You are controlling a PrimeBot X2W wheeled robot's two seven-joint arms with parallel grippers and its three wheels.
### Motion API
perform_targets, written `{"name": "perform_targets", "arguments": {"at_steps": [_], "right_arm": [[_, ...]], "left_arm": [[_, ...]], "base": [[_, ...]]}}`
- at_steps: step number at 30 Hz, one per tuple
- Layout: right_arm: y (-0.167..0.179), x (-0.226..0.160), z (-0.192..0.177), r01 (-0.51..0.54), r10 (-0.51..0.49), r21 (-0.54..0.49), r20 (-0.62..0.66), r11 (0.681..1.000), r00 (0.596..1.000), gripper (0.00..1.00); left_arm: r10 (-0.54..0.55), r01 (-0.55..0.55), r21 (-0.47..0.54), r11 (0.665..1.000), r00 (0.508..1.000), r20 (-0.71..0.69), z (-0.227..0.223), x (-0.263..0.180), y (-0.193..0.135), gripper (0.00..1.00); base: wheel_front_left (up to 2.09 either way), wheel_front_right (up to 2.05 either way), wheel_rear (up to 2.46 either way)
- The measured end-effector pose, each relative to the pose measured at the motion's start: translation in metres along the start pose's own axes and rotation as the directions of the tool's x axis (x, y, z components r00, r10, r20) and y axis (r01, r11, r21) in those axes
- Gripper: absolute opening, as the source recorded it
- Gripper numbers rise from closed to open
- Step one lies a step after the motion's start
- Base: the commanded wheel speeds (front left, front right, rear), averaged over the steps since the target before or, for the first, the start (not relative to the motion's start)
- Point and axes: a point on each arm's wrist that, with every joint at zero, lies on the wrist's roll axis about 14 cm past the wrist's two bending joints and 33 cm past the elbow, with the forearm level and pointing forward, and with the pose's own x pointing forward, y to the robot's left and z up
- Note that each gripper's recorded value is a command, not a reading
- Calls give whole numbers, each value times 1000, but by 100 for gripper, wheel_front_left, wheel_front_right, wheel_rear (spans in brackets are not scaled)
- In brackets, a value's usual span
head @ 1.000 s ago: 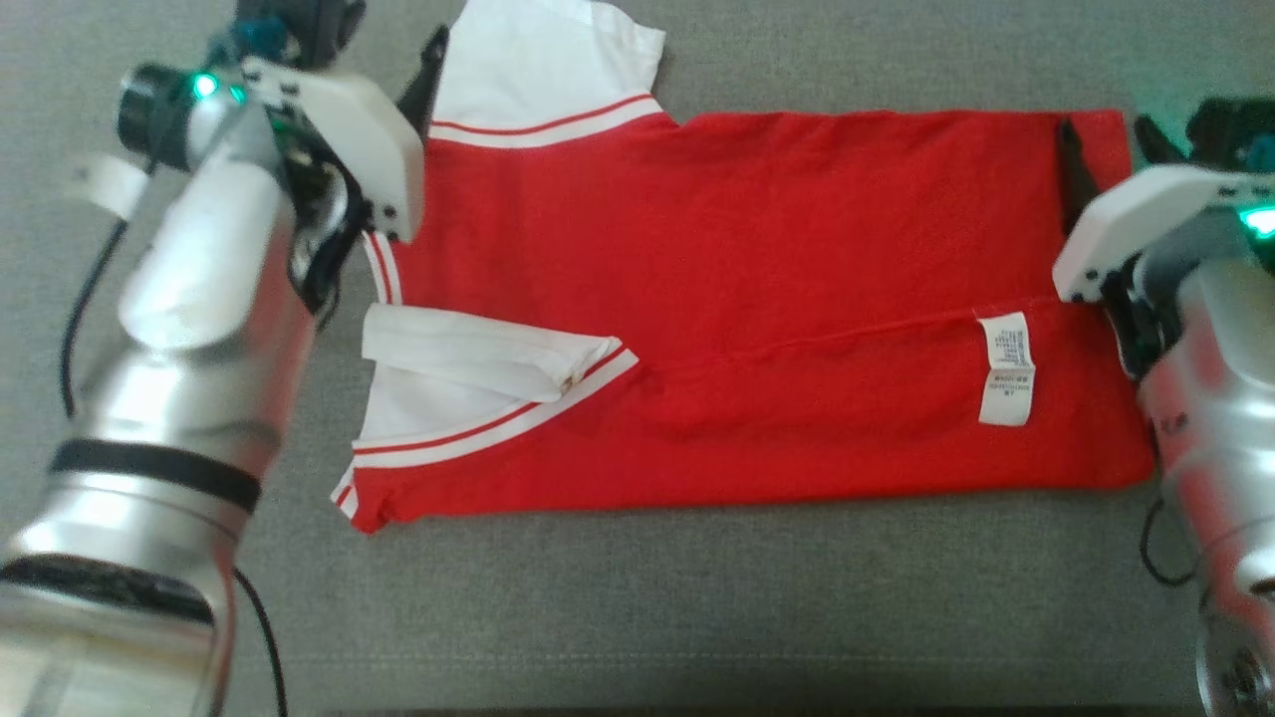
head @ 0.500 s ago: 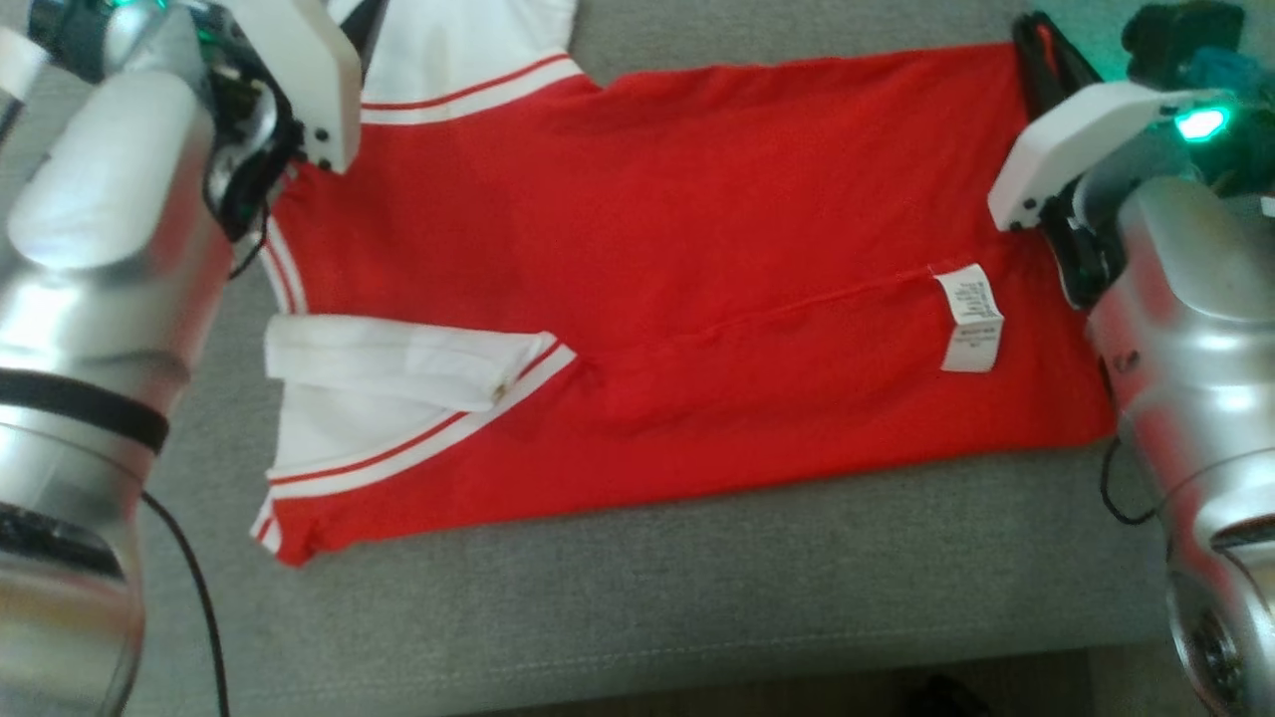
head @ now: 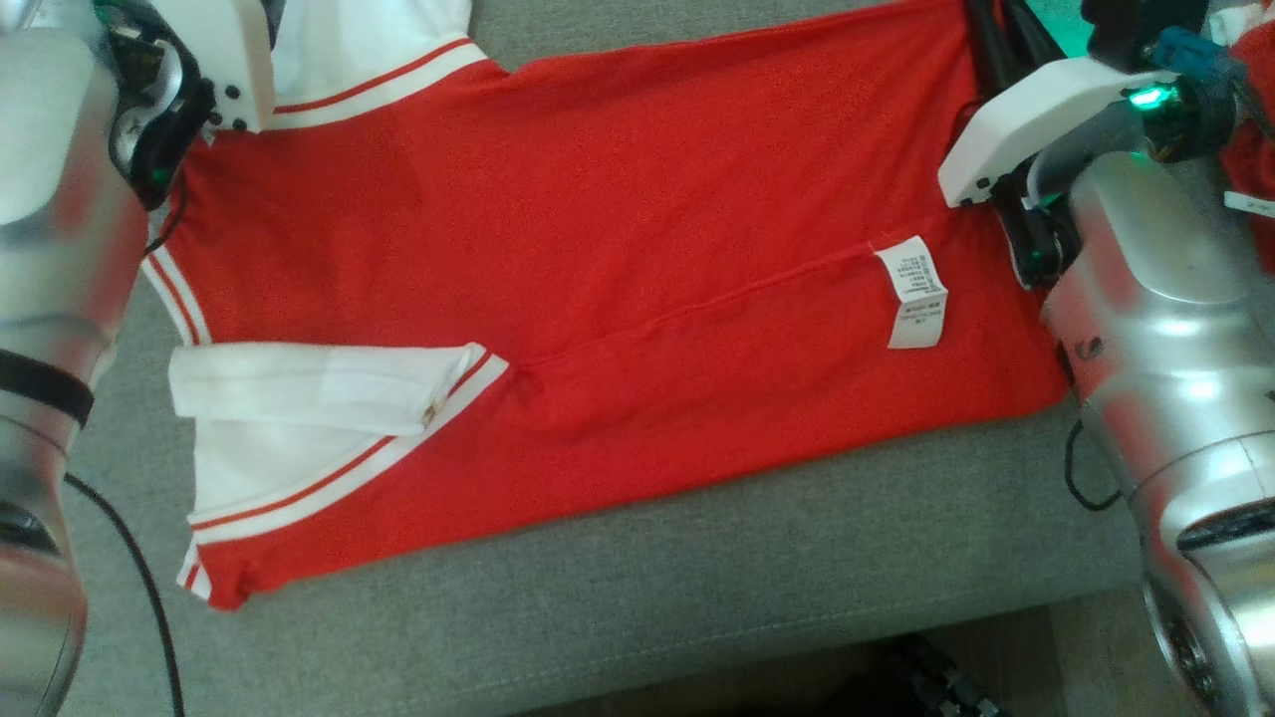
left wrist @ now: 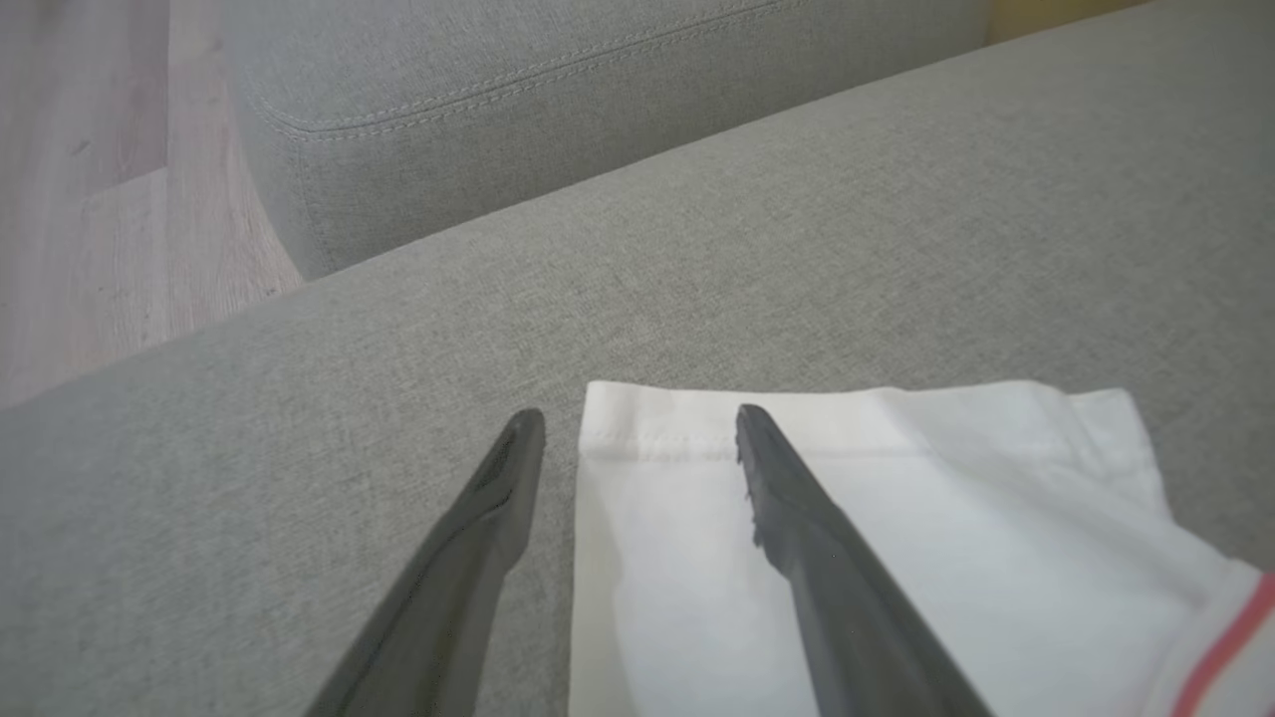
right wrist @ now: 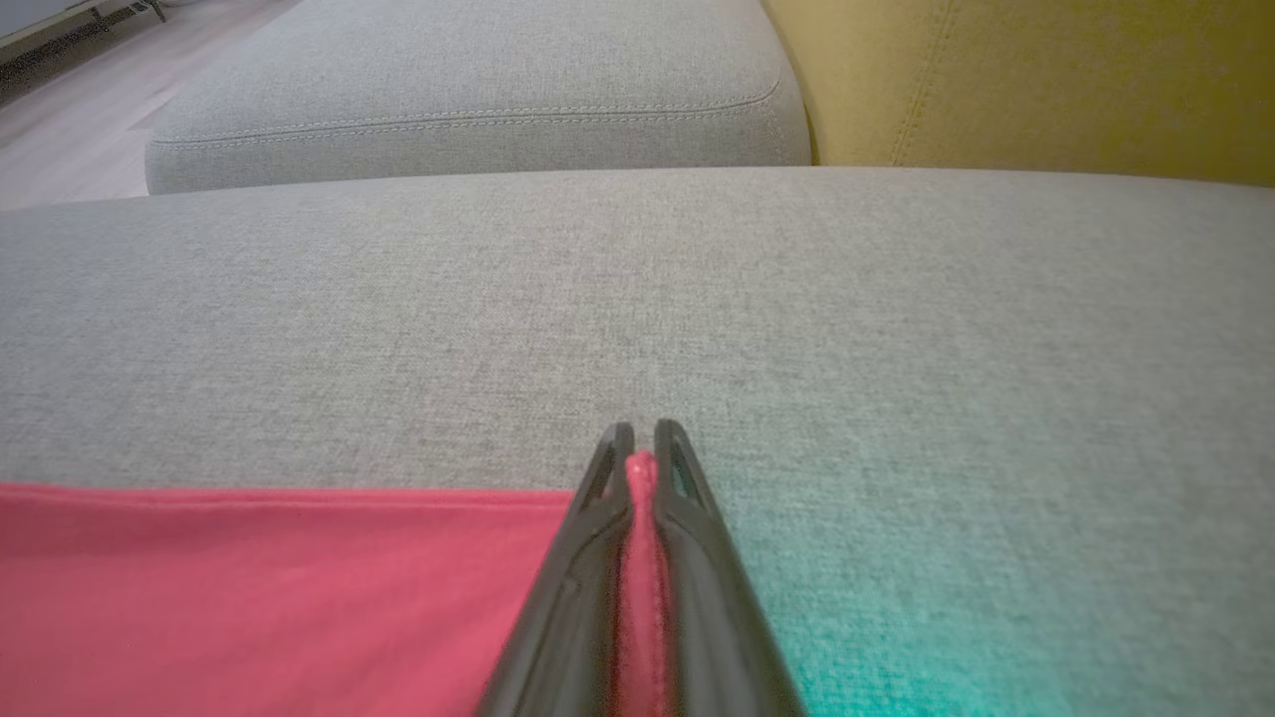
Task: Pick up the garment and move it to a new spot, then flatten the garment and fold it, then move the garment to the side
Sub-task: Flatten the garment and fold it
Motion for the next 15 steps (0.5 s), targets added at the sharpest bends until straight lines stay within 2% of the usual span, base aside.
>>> {"name": "perform_targets", "arguments": {"at_steps": [11,12,13,14,15], "right_arm": [[3,3,2,-15,15,7,19,1000,1000,0],[3,3,2,-18,18,7,22,1000,1000,0],[4,3,2,-19,19,7,22,1000,1000,0],[4,3,2,-21,21,10,24,1000,999,0],[5,3,2,-23,23,12,25,1000,999,0]], "left_arm": [[-3,2,-33,999,1000,-27,-10,17,5,100],[-2,1,-39,999,1000,-22,-9,19,5,86],[-3,2,-42,999,1000,-19,-9,20,5,19],[-4,3,-37,999,1000,-18,-10,20,5,0],[-8,8,-30,1000,1000,-15,-10,20,3,0]], "base": [[0,0,0],[0,0,0],[0,0,0],[0,0,0],[0,0,0]]}}
